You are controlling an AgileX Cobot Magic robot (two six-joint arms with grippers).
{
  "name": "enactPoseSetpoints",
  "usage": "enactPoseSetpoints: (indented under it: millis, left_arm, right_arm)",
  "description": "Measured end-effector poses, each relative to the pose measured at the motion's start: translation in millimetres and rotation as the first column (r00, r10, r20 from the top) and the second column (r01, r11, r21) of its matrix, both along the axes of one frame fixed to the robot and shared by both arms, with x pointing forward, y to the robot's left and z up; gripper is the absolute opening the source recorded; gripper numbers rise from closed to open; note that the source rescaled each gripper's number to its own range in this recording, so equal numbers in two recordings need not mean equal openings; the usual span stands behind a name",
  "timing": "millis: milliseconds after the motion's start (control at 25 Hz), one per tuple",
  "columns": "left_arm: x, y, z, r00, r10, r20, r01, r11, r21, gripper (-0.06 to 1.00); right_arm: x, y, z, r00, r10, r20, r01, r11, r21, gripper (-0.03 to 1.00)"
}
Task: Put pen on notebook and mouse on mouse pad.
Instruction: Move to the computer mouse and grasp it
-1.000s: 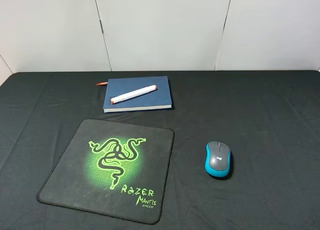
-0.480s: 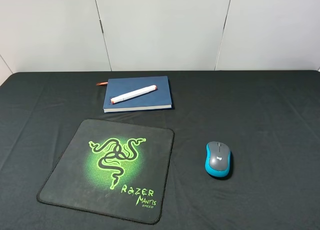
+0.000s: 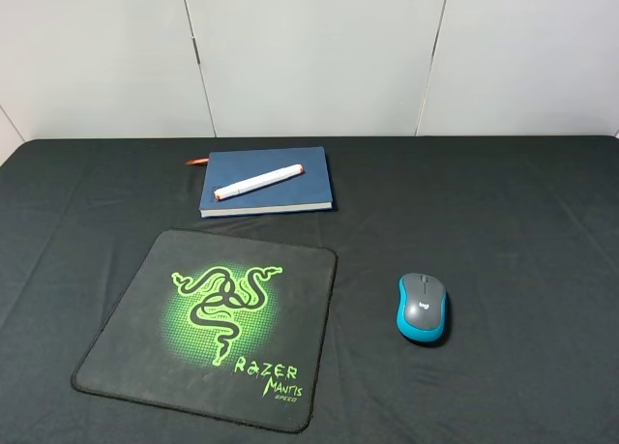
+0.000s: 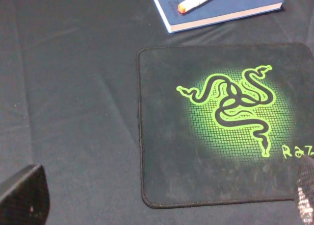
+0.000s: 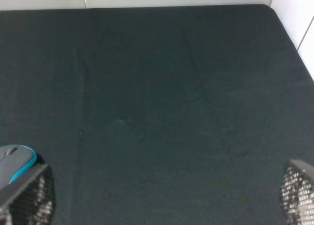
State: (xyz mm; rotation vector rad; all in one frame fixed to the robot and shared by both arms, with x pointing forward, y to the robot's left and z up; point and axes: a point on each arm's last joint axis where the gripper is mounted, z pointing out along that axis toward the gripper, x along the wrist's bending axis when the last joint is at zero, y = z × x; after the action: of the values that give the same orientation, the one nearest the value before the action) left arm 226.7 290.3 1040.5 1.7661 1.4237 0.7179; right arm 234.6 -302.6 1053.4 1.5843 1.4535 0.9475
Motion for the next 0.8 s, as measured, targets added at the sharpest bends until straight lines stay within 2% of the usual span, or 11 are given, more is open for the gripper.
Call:
enactPoseSetpoints:
  millis: [800]
  left_arm:
    - [0.4,2.5,-0.2,1.0,0.017,0.002,-0.017,1.0,0.025,1.0]
  right_arm:
    - [0.2,-0.3,0.0,1.0,-0.002,-0.002,0.002,1.0,-0.003,1.0]
